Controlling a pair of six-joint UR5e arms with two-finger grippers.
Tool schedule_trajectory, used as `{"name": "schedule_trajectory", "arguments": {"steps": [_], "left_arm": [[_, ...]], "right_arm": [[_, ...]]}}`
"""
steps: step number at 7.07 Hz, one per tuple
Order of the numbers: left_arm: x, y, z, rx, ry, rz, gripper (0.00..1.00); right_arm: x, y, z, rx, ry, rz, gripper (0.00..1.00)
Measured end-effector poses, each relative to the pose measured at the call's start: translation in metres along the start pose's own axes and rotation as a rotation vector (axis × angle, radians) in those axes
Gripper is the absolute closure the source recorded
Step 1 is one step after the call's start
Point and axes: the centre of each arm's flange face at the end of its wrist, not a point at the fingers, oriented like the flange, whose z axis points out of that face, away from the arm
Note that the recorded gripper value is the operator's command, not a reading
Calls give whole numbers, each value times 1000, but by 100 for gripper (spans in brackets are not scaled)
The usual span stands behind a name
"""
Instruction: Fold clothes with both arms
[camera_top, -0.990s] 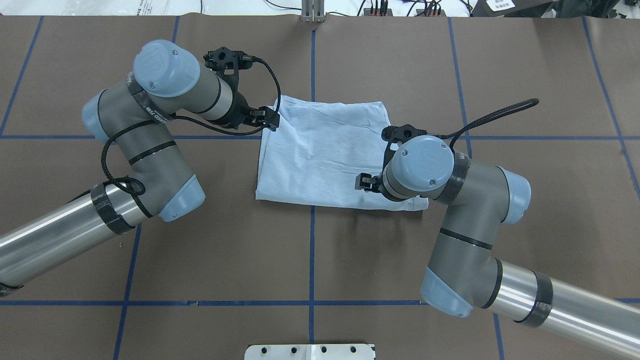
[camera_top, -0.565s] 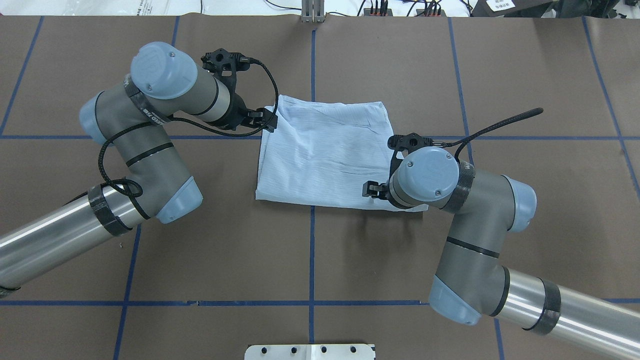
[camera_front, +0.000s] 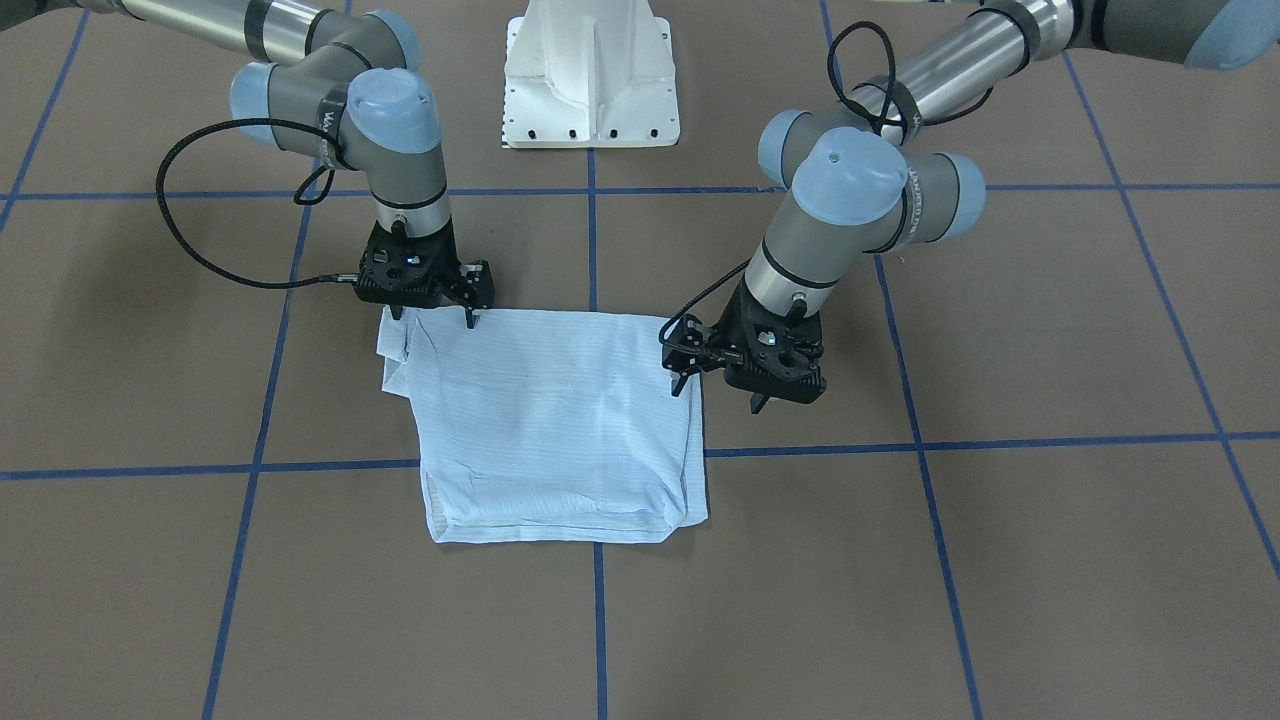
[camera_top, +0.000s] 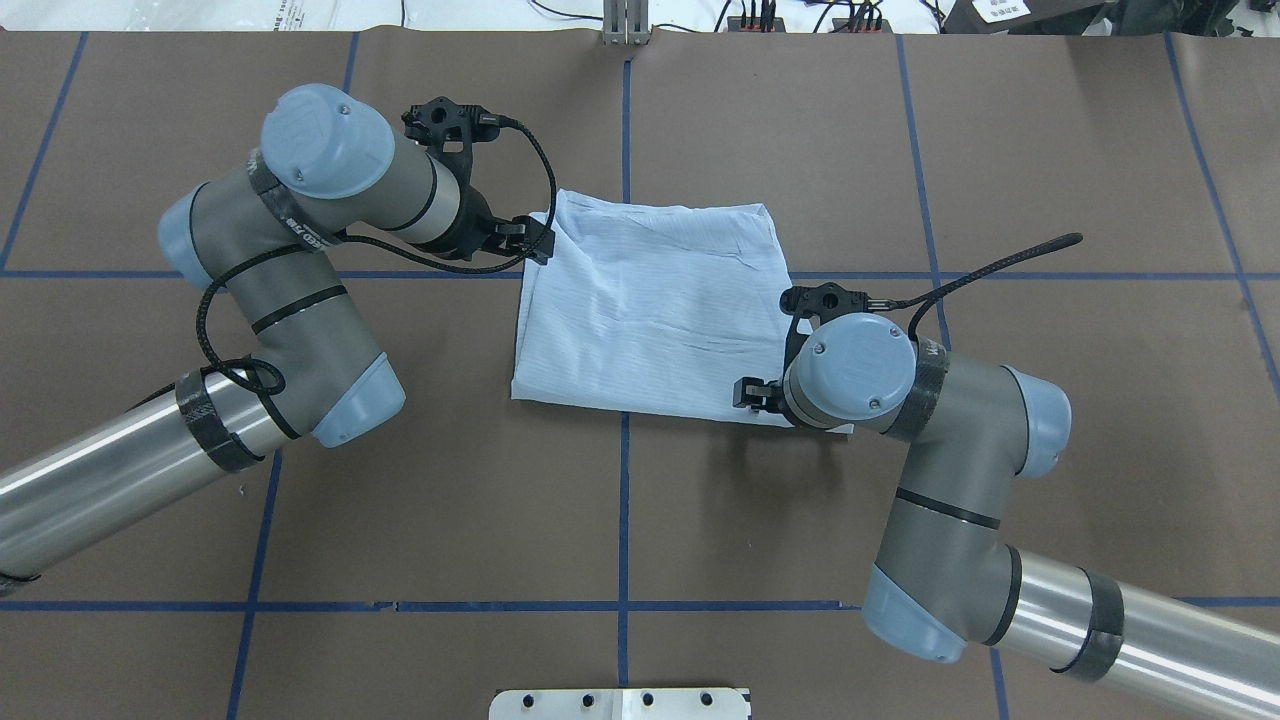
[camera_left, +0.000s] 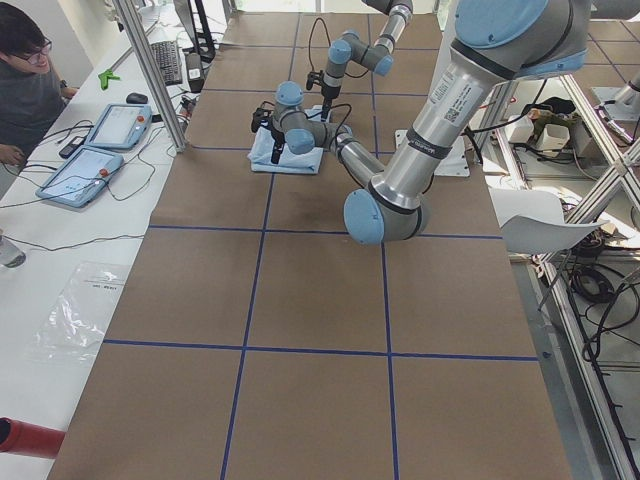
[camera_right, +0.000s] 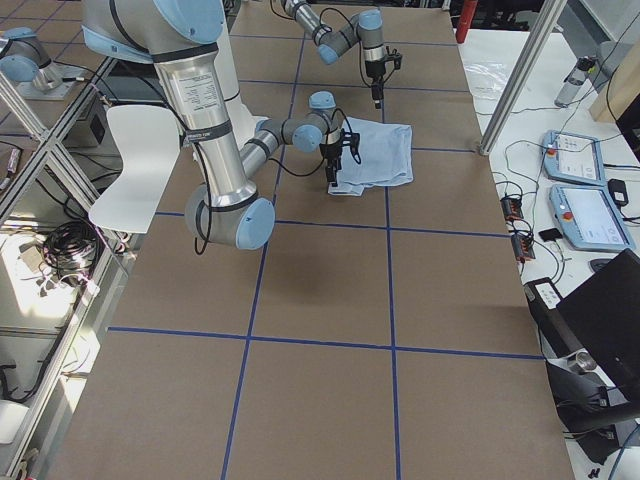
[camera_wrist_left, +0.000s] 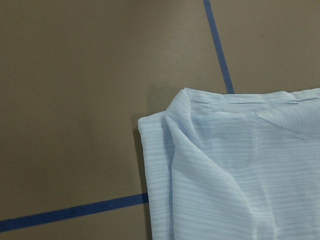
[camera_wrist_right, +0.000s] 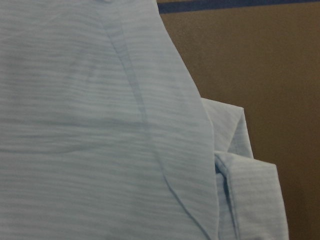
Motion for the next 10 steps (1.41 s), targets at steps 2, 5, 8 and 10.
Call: {"name": "schedule_trajectory", "arguments": {"steps": [2, 5, 8, 10], "left_arm": [[0, 0, 0, 0, 0, 0, 0], [-10, 11, -10, -3, 3, 4, 0], [-53, 14, -77, -37, -75, 119, 0], [-143, 15, -138, -62, -158, 255, 0]], "right_arm": [[-1, 4, 3, -1, 0, -4, 0], [-2, -17, -17, 10, -29, -23, 0], [66, -117, -77, -27, 40, -183, 0], [174, -192, -105, -81, 63, -341, 0]]}}
